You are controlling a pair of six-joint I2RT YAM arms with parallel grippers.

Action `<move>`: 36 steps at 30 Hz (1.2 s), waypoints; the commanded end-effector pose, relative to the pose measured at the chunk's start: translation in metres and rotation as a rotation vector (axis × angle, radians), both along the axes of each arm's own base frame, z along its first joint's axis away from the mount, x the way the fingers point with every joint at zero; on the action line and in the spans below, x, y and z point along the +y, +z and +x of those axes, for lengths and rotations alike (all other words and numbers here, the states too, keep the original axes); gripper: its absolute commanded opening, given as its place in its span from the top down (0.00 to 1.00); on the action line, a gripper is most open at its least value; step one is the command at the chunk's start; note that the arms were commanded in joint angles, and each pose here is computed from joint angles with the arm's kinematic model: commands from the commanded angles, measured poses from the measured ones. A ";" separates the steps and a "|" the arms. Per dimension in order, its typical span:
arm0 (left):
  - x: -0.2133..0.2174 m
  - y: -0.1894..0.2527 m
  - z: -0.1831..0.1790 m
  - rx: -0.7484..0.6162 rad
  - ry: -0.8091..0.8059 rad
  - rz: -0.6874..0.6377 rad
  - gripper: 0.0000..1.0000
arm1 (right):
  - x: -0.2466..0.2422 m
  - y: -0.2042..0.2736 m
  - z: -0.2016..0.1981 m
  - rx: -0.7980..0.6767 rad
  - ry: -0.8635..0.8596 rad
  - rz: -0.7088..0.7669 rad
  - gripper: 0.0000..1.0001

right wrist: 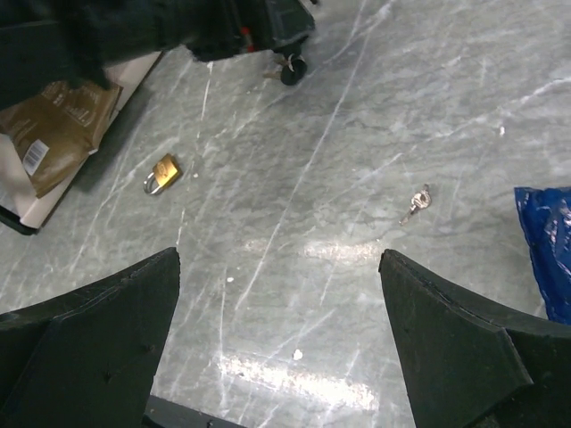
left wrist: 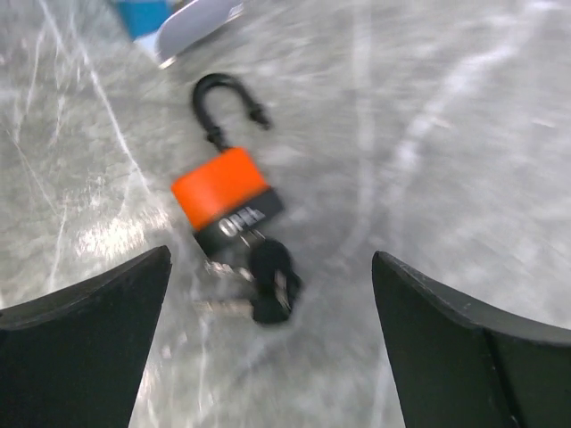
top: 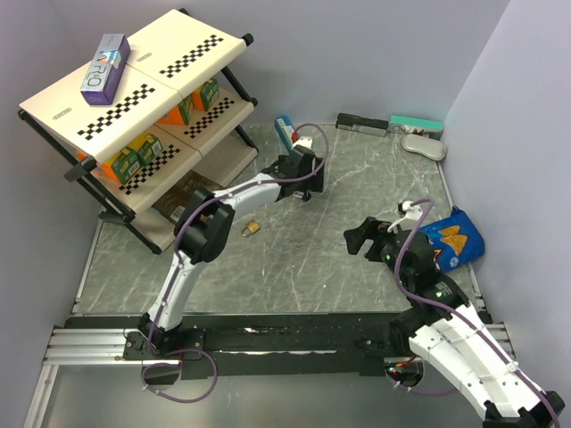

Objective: Unlock with the key

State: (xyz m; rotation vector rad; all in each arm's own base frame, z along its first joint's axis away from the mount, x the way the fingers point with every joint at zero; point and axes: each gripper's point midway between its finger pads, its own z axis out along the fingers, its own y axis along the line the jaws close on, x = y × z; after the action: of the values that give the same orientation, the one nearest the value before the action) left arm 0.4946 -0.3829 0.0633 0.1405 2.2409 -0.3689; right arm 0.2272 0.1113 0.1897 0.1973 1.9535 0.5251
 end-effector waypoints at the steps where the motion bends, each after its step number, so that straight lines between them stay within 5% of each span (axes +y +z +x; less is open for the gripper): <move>1: -0.016 0.147 -0.001 -0.306 -0.096 -0.163 0.01 | -0.011 0.018 -0.005 -0.039 -0.028 -0.005 0.02; 7: 0.006 0.208 -0.064 -0.374 -0.334 -0.220 0.01 | -0.016 0.016 -0.010 -0.004 -0.019 -0.066 0.02; 11: 0.054 0.186 -0.118 -0.209 -0.366 -0.189 0.01 | -0.015 0.004 -0.008 0.042 -0.004 -0.122 0.04; 17: 0.132 0.208 -0.181 -0.042 -0.407 -0.444 0.01 | 0.001 -0.011 0.004 0.137 0.074 -0.186 0.12; 22: 0.206 0.201 -0.163 -0.133 -0.155 -0.279 0.01 | 0.006 -0.034 0.021 0.251 0.060 -0.221 0.20; 27: 0.213 0.176 -0.167 -0.136 -0.153 -0.308 0.01 | 0.000 -0.056 0.047 0.336 0.019 -0.230 0.27; 36: 0.229 0.164 -0.173 -0.147 -0.069 -0.139 0.01 | -0.011 -0.101 0.068 0.496 -0.013 -0.282 0.34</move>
State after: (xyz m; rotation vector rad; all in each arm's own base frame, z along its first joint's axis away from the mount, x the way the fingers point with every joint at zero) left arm 0.3238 -0.1572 0.2194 0.1361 2.0975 -0.6298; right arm 0.2760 0.0965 0.0822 0.1860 2.4997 0.1793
